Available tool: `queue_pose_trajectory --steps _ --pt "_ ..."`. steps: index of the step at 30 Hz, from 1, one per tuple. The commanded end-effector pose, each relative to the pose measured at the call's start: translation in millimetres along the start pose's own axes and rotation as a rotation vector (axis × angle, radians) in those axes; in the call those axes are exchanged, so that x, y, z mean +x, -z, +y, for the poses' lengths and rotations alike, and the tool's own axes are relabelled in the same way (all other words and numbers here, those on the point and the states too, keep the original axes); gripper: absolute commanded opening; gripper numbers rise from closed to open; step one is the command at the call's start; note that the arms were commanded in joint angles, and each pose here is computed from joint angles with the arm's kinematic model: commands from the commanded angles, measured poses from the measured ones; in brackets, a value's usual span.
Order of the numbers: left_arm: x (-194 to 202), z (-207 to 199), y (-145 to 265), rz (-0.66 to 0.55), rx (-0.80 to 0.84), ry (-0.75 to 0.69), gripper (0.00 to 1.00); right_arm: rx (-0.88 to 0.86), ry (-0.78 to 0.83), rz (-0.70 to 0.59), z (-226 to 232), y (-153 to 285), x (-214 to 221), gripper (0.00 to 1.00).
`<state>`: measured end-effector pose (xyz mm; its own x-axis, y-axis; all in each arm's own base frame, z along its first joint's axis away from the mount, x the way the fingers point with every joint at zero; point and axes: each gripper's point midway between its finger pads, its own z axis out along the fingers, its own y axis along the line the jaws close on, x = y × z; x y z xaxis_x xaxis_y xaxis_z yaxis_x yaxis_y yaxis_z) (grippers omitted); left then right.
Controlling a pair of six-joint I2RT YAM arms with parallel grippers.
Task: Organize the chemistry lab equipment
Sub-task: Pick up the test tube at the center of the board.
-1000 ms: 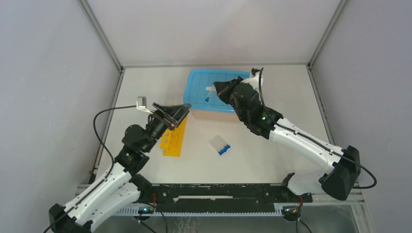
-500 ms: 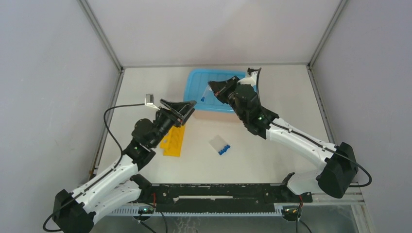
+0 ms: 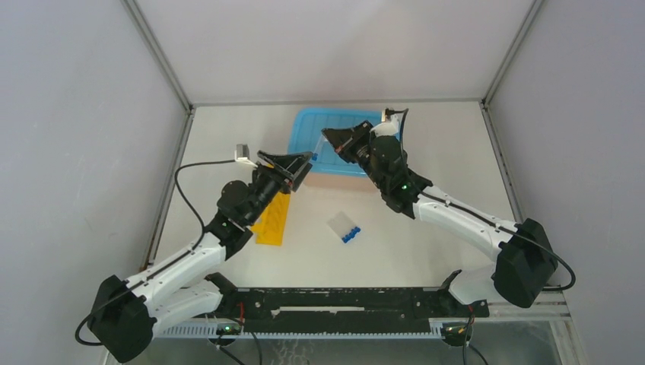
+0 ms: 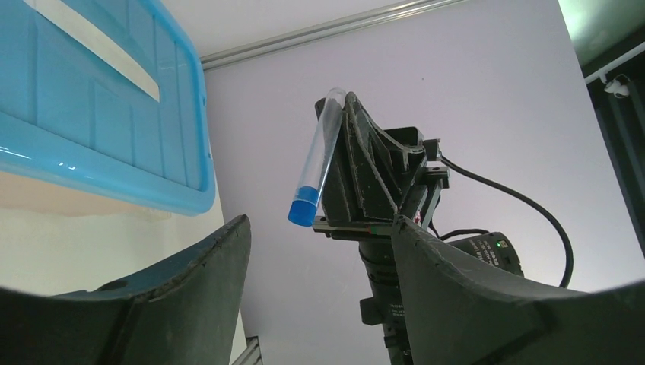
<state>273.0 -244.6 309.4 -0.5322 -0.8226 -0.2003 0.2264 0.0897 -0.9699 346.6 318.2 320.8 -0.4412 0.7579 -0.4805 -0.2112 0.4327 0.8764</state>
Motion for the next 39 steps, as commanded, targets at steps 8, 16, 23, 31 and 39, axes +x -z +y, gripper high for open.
queue_pose_trajectory --steps 8,16,23,31,39 --pt "-4 -51 -13 -0.013 0.163 0.044 0.65 -0.157 -0.081 -0.001 18 -2 -11 0.0" --pt "-2 -59 -26 -0.028 0.219 0.104 0.63 -0.176 -0.11 -0.02 10 -3 -23 0.0" --pt "-5 -57 -33 -0.052 0.208 0.132 0.64 -0.196 -0.122 -0.039 8 -3 -33 0.0" --pt "-4 -61 -43 -0.048 0.202 0.161 0.64 -0.248 -0.149 -0.039 6 -4 -31 0.0" --pt "0 -56 -47 -0.054 0.163 0.158 0.64 -0.271 -0.143 -0.048 6 -3 -32 0.0"
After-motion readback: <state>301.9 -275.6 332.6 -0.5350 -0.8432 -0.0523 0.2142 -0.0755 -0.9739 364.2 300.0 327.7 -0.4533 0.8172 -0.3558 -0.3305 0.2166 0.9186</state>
